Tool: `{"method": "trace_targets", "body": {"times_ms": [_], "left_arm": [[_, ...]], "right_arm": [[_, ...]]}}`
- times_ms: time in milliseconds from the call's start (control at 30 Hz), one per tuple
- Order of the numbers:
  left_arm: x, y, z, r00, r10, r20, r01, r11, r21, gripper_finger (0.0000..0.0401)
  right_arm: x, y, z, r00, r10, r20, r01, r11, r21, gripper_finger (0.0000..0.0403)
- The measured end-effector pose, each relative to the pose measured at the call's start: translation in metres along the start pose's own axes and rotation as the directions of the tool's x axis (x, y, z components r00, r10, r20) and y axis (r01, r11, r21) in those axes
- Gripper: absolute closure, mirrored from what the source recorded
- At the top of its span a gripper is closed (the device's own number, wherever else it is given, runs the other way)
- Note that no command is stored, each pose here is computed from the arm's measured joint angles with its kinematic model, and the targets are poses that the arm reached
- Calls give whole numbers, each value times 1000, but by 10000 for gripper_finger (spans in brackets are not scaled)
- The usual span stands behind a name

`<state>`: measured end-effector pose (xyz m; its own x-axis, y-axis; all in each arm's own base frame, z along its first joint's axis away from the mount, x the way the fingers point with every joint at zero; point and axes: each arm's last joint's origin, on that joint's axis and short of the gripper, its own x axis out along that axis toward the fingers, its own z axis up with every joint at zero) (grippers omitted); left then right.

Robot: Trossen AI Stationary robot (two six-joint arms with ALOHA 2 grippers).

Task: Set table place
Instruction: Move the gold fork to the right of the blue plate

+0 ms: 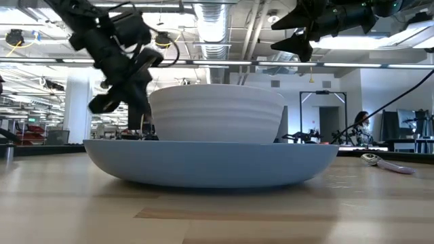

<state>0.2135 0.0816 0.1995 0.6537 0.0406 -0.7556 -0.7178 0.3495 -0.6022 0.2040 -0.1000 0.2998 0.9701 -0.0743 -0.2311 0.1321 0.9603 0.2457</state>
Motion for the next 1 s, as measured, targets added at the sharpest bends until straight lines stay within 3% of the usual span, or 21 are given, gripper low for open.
{"method": "trace_targets", "body": {"times_ms": [233,367,500,633,767,1000], "left_arm": [[-34,-29,34,998,-23,65,16,995,99,399],[-63,-53,56,985,-134,110,109,973,204,399],[-91,-78,75,958,-244,152,188,932,310,400],[-108,-99,88,951,-279,136,210,901,380,400],[-109,-117,102,955,-291,55,241,872,425,401],[-80,-142,131,939,-311,-146,343,823,452,401]], "right_arm": [[0,0,0,1000,0,0,0,1000,1,81],[0,0,0,1000,1,0,-1,1000,13,81],[0,0,1,1000,3,7,-3,996,90,81],[0,1,4,999,10,40,-21,963,270,81],[-1,1,6,999,34,42,-49,898,438,81],[-1,9,9,986,166,29,-162,888,430,81]]}}
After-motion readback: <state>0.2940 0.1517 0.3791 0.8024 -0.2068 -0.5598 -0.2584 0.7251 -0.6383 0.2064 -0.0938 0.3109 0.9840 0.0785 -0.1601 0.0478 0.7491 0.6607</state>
